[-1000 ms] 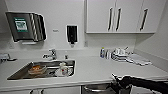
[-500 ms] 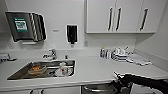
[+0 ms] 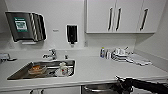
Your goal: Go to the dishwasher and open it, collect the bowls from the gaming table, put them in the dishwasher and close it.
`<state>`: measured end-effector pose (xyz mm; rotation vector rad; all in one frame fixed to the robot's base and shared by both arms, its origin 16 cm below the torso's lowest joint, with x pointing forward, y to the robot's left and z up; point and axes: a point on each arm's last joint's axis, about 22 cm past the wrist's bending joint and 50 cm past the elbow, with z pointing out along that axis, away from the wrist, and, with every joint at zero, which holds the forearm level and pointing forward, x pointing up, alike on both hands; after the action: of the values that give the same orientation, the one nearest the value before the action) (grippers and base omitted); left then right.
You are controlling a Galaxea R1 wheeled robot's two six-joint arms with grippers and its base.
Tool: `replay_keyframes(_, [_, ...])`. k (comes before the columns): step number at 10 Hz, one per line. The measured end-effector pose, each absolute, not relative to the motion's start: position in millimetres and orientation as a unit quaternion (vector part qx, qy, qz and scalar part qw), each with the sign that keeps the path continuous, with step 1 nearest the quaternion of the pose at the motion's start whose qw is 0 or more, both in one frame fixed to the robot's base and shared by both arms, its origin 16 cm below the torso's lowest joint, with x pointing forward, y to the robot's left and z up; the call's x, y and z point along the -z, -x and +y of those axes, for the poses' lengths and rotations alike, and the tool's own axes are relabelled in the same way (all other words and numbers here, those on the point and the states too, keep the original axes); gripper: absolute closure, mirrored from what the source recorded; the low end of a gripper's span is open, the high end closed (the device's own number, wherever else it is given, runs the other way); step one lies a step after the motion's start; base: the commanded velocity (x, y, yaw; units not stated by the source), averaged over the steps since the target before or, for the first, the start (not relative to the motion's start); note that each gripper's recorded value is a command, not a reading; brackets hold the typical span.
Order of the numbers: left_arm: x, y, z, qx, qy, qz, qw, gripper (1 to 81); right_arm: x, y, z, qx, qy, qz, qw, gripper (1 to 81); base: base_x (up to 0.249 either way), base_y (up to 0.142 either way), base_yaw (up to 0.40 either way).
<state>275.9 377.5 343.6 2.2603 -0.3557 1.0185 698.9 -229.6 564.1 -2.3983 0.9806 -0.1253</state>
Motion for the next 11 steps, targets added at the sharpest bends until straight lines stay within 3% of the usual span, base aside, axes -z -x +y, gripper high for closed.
replay_keyframes(6, [-342.7, -276.1, 376.6, -0.385, -0.858, -0.134, 0.313, 1.0, -547.1, -700.1, -215.4, 0.065, 0.875, 0.375, 0.299, 1.0, 0.0, 0.0, 0.0])
replay_keyframes(11, [-341.1, -276.7, 368.0, -0.386, -0.856, -0.132, 0.318, 1.0, -542.1, -656.1, -222.6, 0.063, 0.896, 0.309, 0.314, 1.0, 0.0, 0.0, 0.0])
